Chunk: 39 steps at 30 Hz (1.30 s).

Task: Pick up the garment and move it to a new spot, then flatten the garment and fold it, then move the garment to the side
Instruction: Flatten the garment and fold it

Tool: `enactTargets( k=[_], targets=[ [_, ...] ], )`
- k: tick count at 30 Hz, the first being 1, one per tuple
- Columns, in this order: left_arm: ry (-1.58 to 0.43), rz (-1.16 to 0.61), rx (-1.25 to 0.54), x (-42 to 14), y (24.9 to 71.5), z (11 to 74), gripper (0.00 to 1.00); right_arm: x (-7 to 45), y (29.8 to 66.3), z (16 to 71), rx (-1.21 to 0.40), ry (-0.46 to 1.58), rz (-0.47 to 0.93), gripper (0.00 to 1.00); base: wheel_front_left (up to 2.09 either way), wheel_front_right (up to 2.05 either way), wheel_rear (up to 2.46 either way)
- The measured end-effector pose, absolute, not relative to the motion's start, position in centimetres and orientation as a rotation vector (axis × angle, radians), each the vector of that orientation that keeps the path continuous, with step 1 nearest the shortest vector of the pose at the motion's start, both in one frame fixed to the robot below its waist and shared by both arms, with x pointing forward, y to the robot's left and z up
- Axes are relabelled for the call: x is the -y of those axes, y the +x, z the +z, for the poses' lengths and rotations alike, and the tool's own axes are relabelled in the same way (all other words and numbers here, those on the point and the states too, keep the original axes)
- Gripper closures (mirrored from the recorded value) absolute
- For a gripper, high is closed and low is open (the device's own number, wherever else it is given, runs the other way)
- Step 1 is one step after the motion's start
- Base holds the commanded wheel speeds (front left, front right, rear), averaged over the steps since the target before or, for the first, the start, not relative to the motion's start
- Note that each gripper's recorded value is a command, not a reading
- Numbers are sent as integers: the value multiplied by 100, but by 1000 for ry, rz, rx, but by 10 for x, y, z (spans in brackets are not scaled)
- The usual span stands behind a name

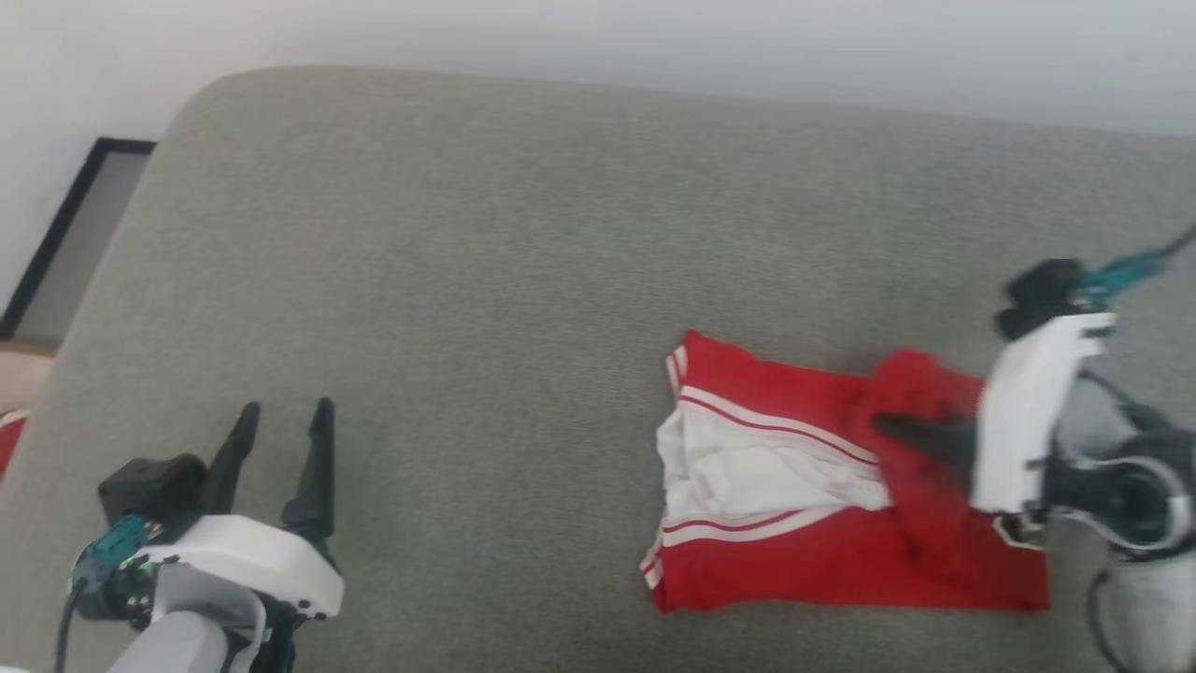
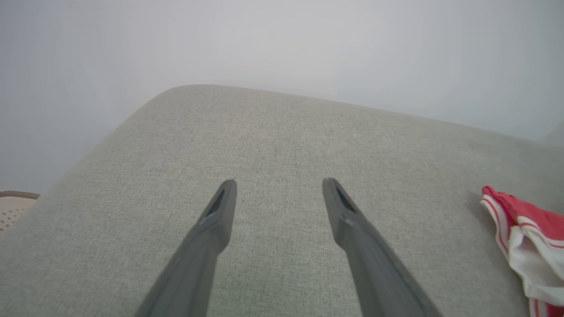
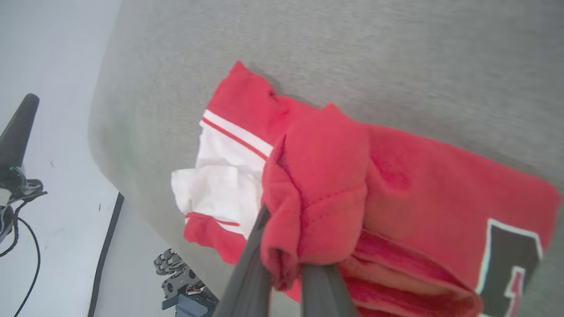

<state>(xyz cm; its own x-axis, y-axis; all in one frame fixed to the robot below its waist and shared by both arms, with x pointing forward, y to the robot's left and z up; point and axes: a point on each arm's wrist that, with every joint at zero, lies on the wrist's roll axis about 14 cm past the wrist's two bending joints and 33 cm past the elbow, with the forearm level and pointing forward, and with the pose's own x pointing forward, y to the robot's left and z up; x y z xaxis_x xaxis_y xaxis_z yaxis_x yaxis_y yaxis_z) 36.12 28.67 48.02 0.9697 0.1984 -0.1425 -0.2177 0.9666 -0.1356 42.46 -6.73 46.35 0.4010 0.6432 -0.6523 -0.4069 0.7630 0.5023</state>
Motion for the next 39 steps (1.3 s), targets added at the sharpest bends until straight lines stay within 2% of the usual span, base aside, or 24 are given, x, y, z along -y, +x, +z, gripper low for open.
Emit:
enactTargets(
  k=[7,10,11,12,13,14,19,24,33,39],
  targets=[
    [-160,247,-126,-295,351,481,0,4,416,452,-989,245,819,100,0,0,0],
    [-162,259,-130,-298,347,479,0,-7,414,447,-998,232,841,100,0,0,0],
    [-164,263,-130,-299,346,479,0,-11,415,446,-996,223,845,95,0,0,0],
    [-166,267,-128,-299,346,479,0,-13,416,444,-996,219,846,60,0,0,0],
    [-168,269,-125,-300,346,480,0,-16,417,443,-992,218,847,16,0,0,0],
    [-170,271,-123,-300,346,480,0,-18,418,442,-989,218,848,0,0,0,0],
    [-172,269,-117,-301,348,481,0,-23,419,454,-948,230,876,0,0,0,0],
    [-170,256,-102,-299,355,484,0,-3,428,476,-843,239,847,0,0,0,0],
    [-150,201,-87,-287,369,488,0,81,448,512,-581,262,625,0,0,0,0],
    [-144,163,-73,-278,379,492,0,147,446,526,-410,238,443,0,0,0,0]
  ],
)
